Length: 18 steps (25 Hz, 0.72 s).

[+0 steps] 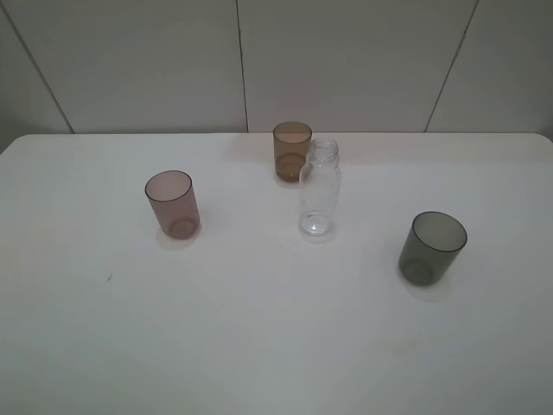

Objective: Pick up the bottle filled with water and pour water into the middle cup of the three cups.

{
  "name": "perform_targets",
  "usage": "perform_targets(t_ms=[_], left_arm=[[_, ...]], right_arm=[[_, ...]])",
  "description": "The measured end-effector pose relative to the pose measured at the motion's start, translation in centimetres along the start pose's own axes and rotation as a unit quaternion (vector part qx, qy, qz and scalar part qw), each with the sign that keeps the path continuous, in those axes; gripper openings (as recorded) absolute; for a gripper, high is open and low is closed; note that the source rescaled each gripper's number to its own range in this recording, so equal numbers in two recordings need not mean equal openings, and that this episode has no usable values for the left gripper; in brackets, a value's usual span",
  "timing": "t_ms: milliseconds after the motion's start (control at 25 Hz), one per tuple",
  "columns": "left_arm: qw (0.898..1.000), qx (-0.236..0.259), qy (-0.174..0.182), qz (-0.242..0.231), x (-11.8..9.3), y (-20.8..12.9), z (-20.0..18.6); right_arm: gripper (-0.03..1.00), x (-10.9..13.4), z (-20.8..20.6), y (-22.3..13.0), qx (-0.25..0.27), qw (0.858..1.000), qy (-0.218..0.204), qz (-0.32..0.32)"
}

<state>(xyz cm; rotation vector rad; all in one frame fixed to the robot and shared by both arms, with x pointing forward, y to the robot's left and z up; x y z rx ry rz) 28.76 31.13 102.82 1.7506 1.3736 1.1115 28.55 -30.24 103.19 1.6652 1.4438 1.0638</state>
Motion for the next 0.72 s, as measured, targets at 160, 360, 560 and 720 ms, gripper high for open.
perform_targets(t_ms=[160, 360, 560, 720], left_arm=[[1.0, 0.0, 0.0, 0.0, 0.0, 0.0, 0.0], [1.0, 0.0, 0.0, 0.0, 0.0, 0.0, 0.0], [1.0, 0.0, 0.0, 0.0, 0.0, 0.0, 0.0], [1.0, 0.0, 0.0, 0.0, 0.0, 0.0, 0.0]], right_arm=[[1.0, 0.0, 0.0, 0.0, 0.0, 1.0, 0.0, 0.0], [1.0, 0.0, 0.0, 0.0, 0.0, 1.0, 0.0, 0.0], [1.0, -0.01, 0.0, 0.0, 0.0, 1.0, -0.001, 0.001], [1.0, -0.14, -0.01, 0.02, -0.002, 1.0, -0.013, 0.007]])
Point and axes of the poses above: a point on each arm's last joint axis where the gripper is mounted, z pointing out along that axis toward the gripper, x along the wrist's bending axis when the last joint is at zero, y = z × x, the point moved 6 cm from there along z, pointing out along that axis toward the gripper, and after that the axes turned 10 degrees about z, right-handed, at the moved point
